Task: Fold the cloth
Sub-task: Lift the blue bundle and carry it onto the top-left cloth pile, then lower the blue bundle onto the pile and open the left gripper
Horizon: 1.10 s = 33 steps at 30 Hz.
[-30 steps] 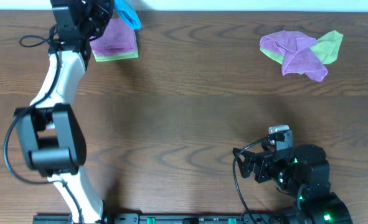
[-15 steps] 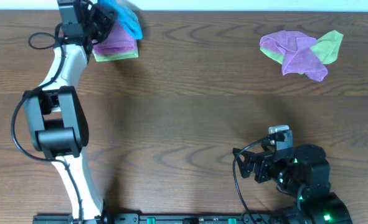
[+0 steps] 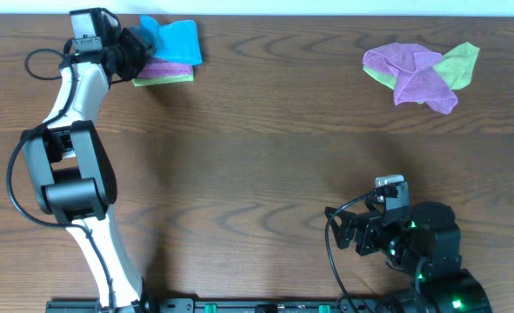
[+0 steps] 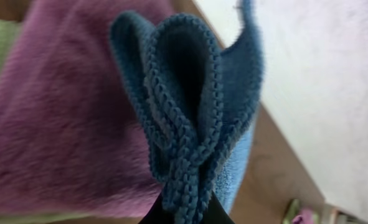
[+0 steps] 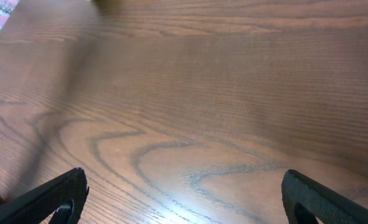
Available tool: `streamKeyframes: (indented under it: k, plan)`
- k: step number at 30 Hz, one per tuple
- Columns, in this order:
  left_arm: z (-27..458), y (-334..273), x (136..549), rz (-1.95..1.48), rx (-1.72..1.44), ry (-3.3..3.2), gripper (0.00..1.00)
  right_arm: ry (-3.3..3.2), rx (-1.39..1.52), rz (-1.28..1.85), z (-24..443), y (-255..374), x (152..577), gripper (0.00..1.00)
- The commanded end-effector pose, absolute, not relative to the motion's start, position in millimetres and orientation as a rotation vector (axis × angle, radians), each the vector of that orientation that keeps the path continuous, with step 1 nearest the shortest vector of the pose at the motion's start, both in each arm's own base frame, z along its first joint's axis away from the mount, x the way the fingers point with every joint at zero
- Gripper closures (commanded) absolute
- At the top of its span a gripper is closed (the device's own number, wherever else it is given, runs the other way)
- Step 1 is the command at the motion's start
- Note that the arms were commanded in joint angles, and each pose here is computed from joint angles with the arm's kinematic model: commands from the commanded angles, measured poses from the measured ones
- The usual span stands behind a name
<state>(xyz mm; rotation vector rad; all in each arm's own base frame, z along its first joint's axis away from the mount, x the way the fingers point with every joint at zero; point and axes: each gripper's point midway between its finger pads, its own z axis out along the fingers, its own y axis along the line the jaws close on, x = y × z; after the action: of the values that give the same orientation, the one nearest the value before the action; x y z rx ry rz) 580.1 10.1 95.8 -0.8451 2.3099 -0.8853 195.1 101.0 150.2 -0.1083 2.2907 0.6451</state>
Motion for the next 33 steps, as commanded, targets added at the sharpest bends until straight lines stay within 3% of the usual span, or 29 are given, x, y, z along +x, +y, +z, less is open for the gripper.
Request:
streamKeyframes:
  k: [1, 14, 18, 22, 24, 28, 32, 33]
  plan:
    - [89, 27, 578, -0.816, -0.776, 2.342, 0.94, 2.292, -0.087, 0.643, 149, 99, 195, 0.01]
    - [75, 48, 560, -0.738, -0.773, 2.421, 0.94, 2.292, -0.087, 0.643, 149, 99, 195, 0.01]
    - [74, 48, 559, -0.738, -0.771, 2.425, 0.88, 2.292, -0.087, 0.643, 149, 99, 195, 0.01]
    - [74, 48, 558, -0.738, -0.775, 2.428, 0.69, 2.292, -0.087, 0.643, 149, 99, 195, 0.01]
    - [72, 49, 556, -0.737, -0.778, 2.436, 0.52, 2.292, -0.087, 0.643, 149, 99, 195, 0.01]
    - [71, 49, 553, -0.727, -0.758, 2.455, 0.34, 2.292, -0.087, 0.643, 149, 99, 195, 0.01]
    - [78, 53, 549, -0.718, -0.746, 2.457, 0.03, 2.292, -0.087, 0.643, 149, 99, 195, 0.01]
    - [81, 54, 549, -0.712, -0.745, 2.453, 0.05, 2.292, -0.087, 0.643, 149, 99, 195, 0.01]
